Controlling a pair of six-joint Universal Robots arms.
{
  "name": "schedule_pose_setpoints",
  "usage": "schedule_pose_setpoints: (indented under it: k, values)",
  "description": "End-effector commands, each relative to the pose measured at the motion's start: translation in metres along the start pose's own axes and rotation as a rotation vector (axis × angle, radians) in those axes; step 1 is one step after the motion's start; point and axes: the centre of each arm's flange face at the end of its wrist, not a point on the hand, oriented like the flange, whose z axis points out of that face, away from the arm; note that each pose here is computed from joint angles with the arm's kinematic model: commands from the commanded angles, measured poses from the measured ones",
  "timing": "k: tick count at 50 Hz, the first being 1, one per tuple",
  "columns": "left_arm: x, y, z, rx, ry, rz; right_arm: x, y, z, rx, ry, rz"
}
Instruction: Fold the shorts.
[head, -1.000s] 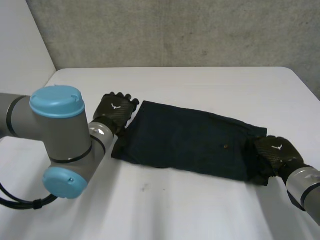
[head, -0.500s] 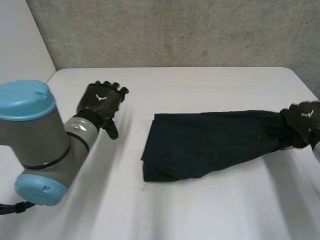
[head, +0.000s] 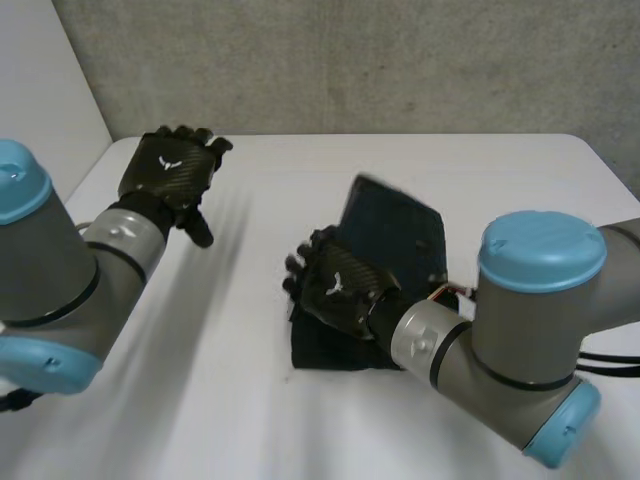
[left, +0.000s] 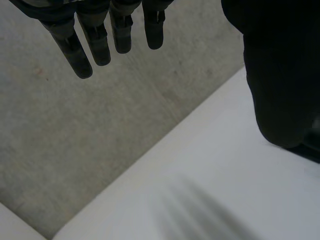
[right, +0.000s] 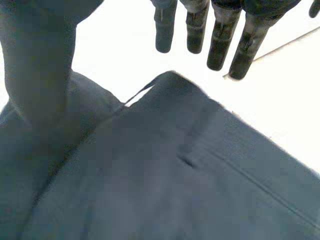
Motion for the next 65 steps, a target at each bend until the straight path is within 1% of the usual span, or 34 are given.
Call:
schedule_pose_setpoints:
  k: [1, 2, 3, 6, 7, 11, 16, 24, 30, 34, 35, 38, 41, 44, 50, 54, 55, 58, 59, 61, 62, 65]
  values:
    - [0.03, -0.015, 0.028, 0.092, 0.051, 0.0, 0.091, 0.013, -0.027, -0.041, 0.334, 0.383]
    - [0.036, -0.017, 0.03, 0.099, 0.063, 0.0, 0.098, 0.016, -0.03, -0.042, 0.366, 0.432]
    - [0.048, -0.02, 0.032, 0.115, 0.091, 0.0, 0.107, 0.02, -0.033, -0.035, 0.402, 0.533]
    - [0.071, -0.021, 0.035, 0.127, 0.141, -0.006, 0.114, 0.027, -0.036, -0.034, 0.432, 0.637]
    - [0.087, -0.022, 0.035, 0.135, 0.18, -0.013, 0.117, 0.034, -0.038, -0.046, 0.446, 0.675]
    - [0.121, -0.027, 0.034, 0.152, 0.255, -0.052, 0.118, 0.049, -0.041, -0.097, 0.464, 0.7]
    - [0.146, -0.011, 0.046, 0.111, 0.307, -0.109, 0.117, 0.076, -0.033, -0.187, 0.446, 0.754]
    - [0.172, 0.021, 0.068, 0.003, 0.397, -0.096, 0.11, 0.104, -0.009, -0.269, 0.382, 0.867]
    - [0.171, 0.037, 0.074, -0.105, 0.389, -0.076, 0.101, 0.119, 0.008, -0.313, 0.331, 0.908]
    - [0.162, 0.046, 0.067, -0.216, 0.327, -0.035, 0.095, 0.125, 0.016, -0.327, 0.278, 0.921]
    - [0.159, 0.05, 0.064, -0.259, 0.302, -0.007, 0.093, 0.127, 0.017, -0.331, 0.268, 0.927]
    - [0.158, 0.057, 0.057, -0.319, 0.281, 0.046, 0.088, 0.13, 0.02, -0.348, 0.223, 0.928]
    - [0.155, 0.068, 0.05, -0.38, 0.262, 0.118, 0.081, 0.136, 0.024, -0.376, 0.189, 0.888]
    - [0.155, 0.072, 0.049, -0.391, 0.253, 0.146, 0.079, 0.14, 0.024, -0.399, 0.178, 0.839]
    - [0.159, 0.068, 0.046, -0.379, 0.271, 0.143, 0.078, 0.139, 0.023, -0.403, 0.169, 0.8]
    - [0.158, 0.04, 0.042, -0.313, 0.268, 0.128, 0.09, 0.126, 0.018, -0.366, 0.196, 0.783]
    - [0.153, 0.024, 0.04, -0.278, 0.259, 0.118, 0.1, 0.115, 0.013, -0.337, 0.22, 0.766]
    - [0.144, -0.001, 0.035, -0.228, 0.244, 0.098, 0.125, 0.093, 0.0, -0.259, 0.296, 0.741]
    - [0.136, -0.017, 0.031, -0.202, 0.231, 0.09, 0.13, 0.087, -0.003, -0.238, 0.318, 0.739]
    - [0.126, -0.032, 0.026, -0.175, 0.215, 0.079, 0.14, 0.078, -0.01, -0.2, 0.368, 0.747]
    - [0.113, -0.049, 0.019, -0.141, 0.195, 0.061, 0.15, 0.069, -0.017, -0.168, 0.424, 0.759]
    - [0.087, -0.072, 0.012, -0.094, 0.141, 0.01, 0.162, 0.056, -0.03, -0.13, 0.51, 0.784]
